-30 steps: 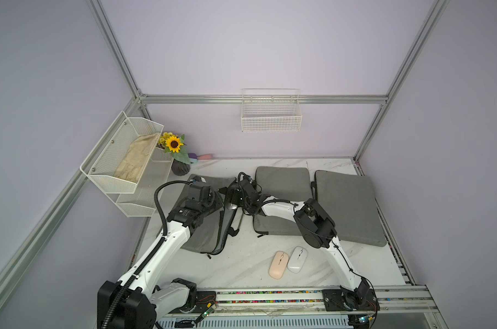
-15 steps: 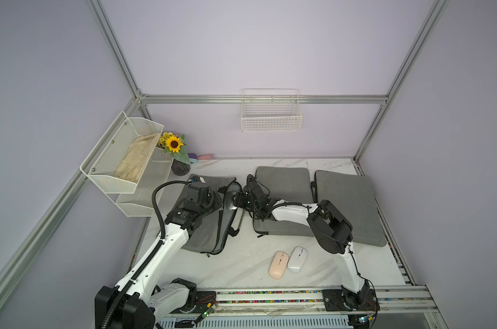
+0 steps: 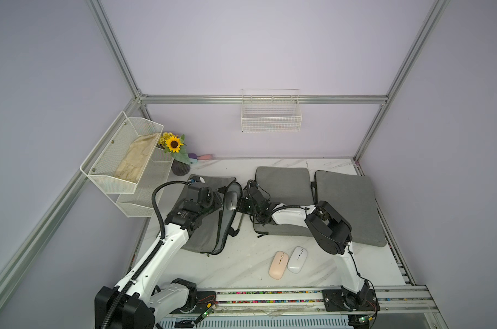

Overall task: Put the mouse into the laptop bag
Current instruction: Close the zippered laptop bag at the center of the board.

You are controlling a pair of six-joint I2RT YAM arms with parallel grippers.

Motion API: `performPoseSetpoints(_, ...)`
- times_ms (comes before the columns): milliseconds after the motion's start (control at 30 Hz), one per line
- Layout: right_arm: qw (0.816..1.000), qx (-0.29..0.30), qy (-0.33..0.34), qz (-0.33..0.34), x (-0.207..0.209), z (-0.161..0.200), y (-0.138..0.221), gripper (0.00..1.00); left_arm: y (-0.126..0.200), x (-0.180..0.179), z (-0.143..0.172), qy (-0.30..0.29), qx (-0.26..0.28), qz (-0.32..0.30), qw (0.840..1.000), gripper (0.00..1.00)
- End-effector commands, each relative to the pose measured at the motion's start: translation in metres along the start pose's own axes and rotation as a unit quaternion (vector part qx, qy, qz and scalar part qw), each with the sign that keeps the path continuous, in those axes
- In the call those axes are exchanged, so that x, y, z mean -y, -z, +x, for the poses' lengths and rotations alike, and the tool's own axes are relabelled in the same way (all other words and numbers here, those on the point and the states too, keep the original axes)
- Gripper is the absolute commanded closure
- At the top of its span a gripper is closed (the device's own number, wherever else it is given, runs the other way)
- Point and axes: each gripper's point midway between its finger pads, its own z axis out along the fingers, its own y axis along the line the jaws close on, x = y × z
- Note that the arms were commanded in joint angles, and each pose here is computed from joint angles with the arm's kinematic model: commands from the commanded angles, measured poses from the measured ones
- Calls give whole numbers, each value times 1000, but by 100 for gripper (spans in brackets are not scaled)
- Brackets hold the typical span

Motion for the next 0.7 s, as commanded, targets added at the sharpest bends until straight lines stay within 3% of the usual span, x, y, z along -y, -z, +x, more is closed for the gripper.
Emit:
performPoseSetpoints(0,1000,-3,-8,-1,0,6,-15,98,1,-2,-5,1,23,10,1000,100)
performPoseSetpoints(200,999,-18,-9,-42,-17,13,-35,99,0,-1,-4,1,21,14,1000,100)
performPoseSetpoints(367,999,-7,3,-37,-29,9,-26,99,-2,-2,-4,1,21,8,1000,100)
performPoseSetpoints(433,1000,-3,2,-28,-24,6,-16,93,-3,-4,-3,2,19,5,1000,98)
performPoseSetpoints(500,1000,7,6,-15,-17,3,-3,84,-3,-6,-2,4,17,-2,1000,73)
performPoseSetpoints(567,1000,15,10,-6,-10,3,15,73,0,-12,-3,11,22,-14,1000,34)
performPoseSetpoints(667,1000,18,17,1,-1,5,41,63,10,-23,-7,24,44,-35,998,0)
